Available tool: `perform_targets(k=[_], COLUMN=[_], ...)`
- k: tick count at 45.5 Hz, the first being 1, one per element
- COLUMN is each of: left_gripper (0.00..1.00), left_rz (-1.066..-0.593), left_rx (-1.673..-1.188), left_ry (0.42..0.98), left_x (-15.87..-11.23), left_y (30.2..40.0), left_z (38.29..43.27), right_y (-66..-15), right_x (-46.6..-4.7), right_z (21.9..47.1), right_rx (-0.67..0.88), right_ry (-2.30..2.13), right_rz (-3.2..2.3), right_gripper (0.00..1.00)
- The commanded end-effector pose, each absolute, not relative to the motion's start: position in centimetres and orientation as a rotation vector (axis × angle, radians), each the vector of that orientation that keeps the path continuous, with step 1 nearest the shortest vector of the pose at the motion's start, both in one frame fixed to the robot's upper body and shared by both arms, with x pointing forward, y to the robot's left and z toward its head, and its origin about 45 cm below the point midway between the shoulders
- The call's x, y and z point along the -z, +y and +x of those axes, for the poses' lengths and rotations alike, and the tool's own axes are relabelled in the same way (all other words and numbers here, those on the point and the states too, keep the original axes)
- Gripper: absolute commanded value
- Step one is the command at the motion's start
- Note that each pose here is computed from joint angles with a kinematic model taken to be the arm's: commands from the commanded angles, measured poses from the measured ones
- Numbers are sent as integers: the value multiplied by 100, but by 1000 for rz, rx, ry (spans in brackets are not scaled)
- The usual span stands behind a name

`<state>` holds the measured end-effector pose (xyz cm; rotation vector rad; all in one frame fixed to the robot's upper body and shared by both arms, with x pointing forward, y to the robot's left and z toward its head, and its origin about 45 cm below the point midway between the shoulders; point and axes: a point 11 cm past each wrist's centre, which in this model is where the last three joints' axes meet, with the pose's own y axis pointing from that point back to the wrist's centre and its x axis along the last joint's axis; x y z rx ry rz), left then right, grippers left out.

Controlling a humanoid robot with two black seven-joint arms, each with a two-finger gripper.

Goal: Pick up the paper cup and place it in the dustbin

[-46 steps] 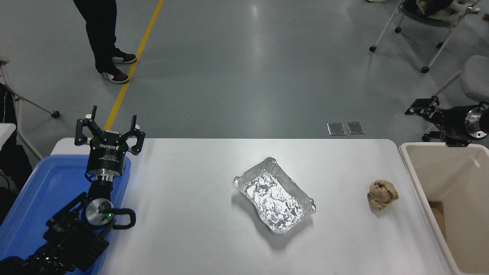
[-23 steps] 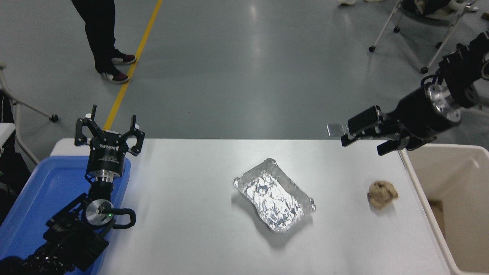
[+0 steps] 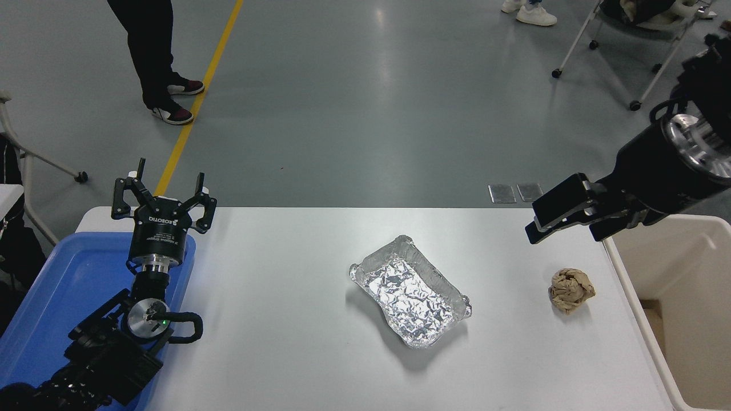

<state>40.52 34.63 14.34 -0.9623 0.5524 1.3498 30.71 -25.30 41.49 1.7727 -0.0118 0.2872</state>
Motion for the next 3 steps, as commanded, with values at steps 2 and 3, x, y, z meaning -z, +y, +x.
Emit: perform_targets(k=[2, 3], left_gripper=[99, 99], left_rz=[-962, -963], left_rx=[-1350, -1349], left_ry=[553, 553], left_x=[-1433, -1434], left_y=[3464, 3463], left_z=[4051, 4051], right_y=[-2489, -2492], right_x=[-4234, -4255], right_z=[3056, 3060], right_rx=[-297, -301], right_ry=[-27, -33], right_rz=[1754, 1748], right_gripper=[100, 100])
